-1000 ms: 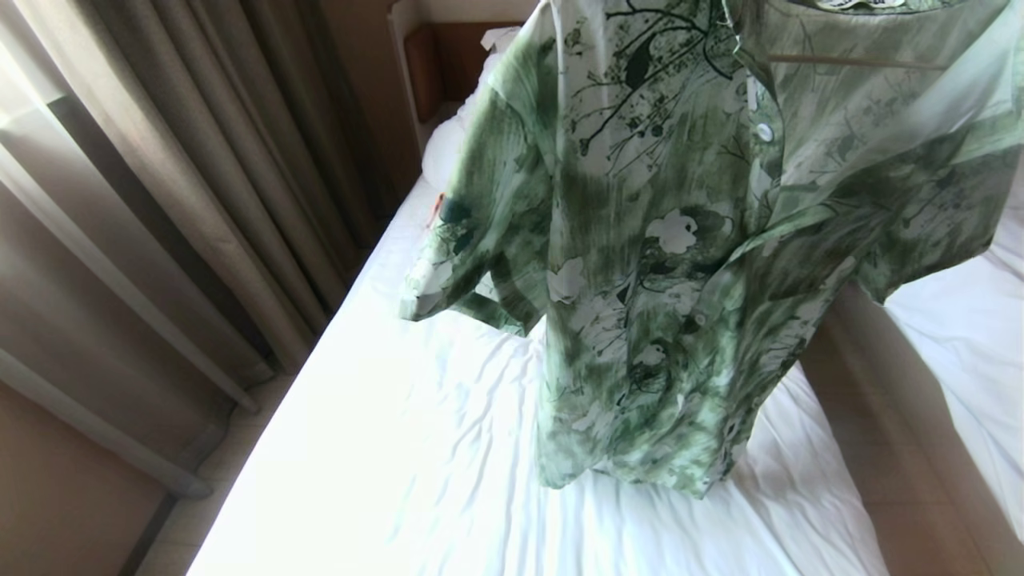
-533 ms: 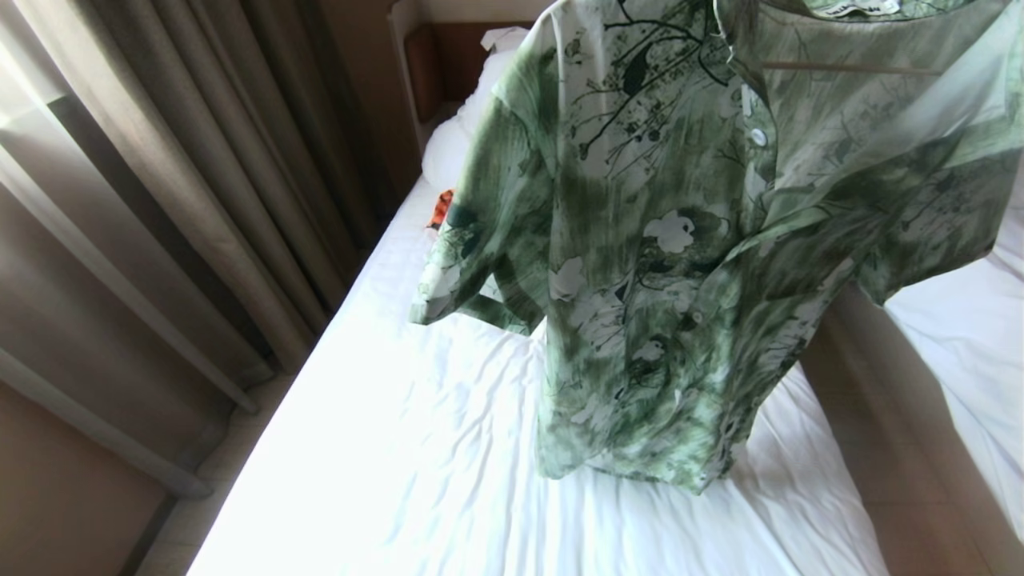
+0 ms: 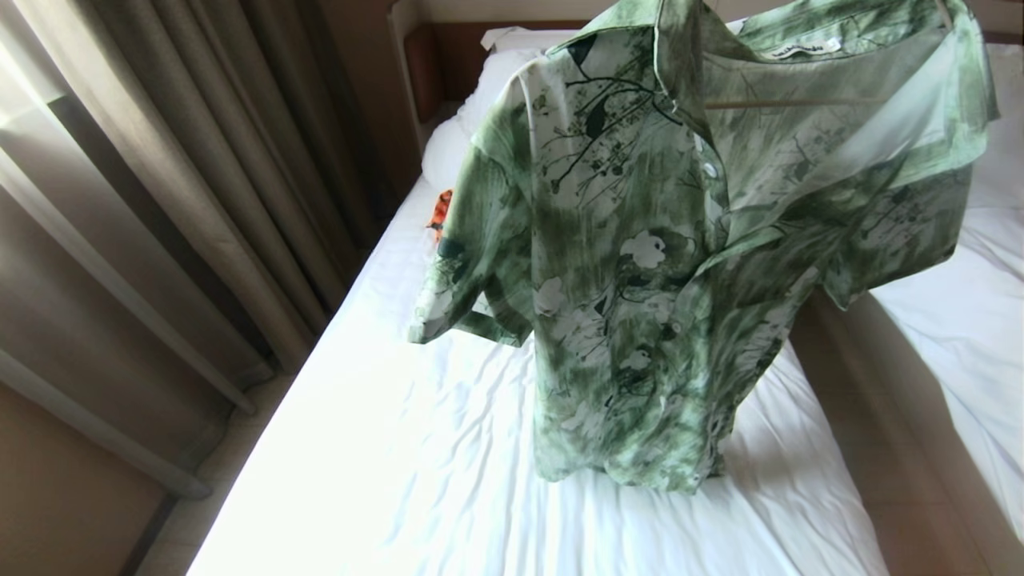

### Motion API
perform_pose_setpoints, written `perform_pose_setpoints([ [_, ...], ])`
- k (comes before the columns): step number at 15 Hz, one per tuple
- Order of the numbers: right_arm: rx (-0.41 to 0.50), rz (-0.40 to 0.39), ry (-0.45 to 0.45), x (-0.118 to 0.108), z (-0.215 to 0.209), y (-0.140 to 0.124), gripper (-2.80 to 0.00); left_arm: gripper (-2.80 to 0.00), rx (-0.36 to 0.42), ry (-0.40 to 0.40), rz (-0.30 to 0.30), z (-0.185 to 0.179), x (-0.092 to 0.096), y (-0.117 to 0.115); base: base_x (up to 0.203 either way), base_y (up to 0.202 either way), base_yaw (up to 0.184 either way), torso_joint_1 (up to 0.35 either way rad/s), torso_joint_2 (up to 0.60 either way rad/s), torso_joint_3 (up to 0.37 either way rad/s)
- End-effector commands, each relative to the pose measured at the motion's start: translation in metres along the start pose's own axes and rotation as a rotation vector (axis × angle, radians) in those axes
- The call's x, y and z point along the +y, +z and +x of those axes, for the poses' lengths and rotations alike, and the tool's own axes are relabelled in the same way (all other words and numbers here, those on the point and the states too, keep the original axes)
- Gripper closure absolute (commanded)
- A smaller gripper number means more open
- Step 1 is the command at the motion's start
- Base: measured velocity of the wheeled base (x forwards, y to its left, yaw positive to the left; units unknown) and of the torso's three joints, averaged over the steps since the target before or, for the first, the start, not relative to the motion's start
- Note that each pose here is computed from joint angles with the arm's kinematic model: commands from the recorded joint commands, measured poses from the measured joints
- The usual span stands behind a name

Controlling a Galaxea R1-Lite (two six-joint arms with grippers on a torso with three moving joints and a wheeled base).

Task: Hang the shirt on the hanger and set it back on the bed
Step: Take the clothes hanger out of the clothes

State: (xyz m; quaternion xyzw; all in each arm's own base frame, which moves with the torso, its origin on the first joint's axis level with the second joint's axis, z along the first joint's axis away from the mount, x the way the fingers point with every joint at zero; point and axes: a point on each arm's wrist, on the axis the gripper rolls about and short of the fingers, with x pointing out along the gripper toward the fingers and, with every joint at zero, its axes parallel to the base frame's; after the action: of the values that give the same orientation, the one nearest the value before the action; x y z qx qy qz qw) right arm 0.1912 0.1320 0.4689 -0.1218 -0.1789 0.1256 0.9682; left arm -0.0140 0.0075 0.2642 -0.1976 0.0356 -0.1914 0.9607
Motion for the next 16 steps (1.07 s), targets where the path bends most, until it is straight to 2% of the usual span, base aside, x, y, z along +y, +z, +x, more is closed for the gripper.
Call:
perform_pose_setpoints([
  [1,0.023,-0.008,0.009,0.008,0.010,-0.009,0.00,0.00,0.105,-0.061,-0.002,0.031,-0.010,0.015,0.000,0.000,0.000,0.000,0.00,0.000],
  [3,0.032,-0.013,0.012,0.014,0.020,-0.015,0.00,0.00,0.183,-0.133,-0.007,0.061,-0.018,0.025,0.000,0.000,0.000,0.000,0.00,0.000],
  [5,0.020,-0.009,0.003,0.020,0.032,-0.022,0.00,0.00,0.219,-0.236,-0.007,0.090,-0.030,0.034,0.000,0.000,0.000,0.000,0.00,0.000],
  [9,-0.010,0.000,-0.013,0.029,0.049,-0.032,0.00,0.00,0.337,-0.356,0.004,0.158,-0.064,0.025,0.000,0.000,0.000,0.000,0.00,0.000],
  [11,-0.023,0.010,-0.040,0.038,0.063,-0.043,0.00,0.00,0.365,-0.393,0.014,0.196,-0.087,0.014,0.000,0.000,0.000,0.000,0.00,0.000],
  [14,-0.029,0.012,-0.048,0.046,0.074,-0.052,0.00,0.00,0.369,-0.434,0.026,0.238,-0.125,-0.001,0.000,0.000,0.000,0.000,0.00,0.000],
  [16,-0.017,0.008,-0.043,0.049,0.077,-0.057,0.00,0.00,0.354,-0.446,0.024,0.262,-0.143,-0.004,0.000,0.000,0.000,0.000,0.00,0.000],
])
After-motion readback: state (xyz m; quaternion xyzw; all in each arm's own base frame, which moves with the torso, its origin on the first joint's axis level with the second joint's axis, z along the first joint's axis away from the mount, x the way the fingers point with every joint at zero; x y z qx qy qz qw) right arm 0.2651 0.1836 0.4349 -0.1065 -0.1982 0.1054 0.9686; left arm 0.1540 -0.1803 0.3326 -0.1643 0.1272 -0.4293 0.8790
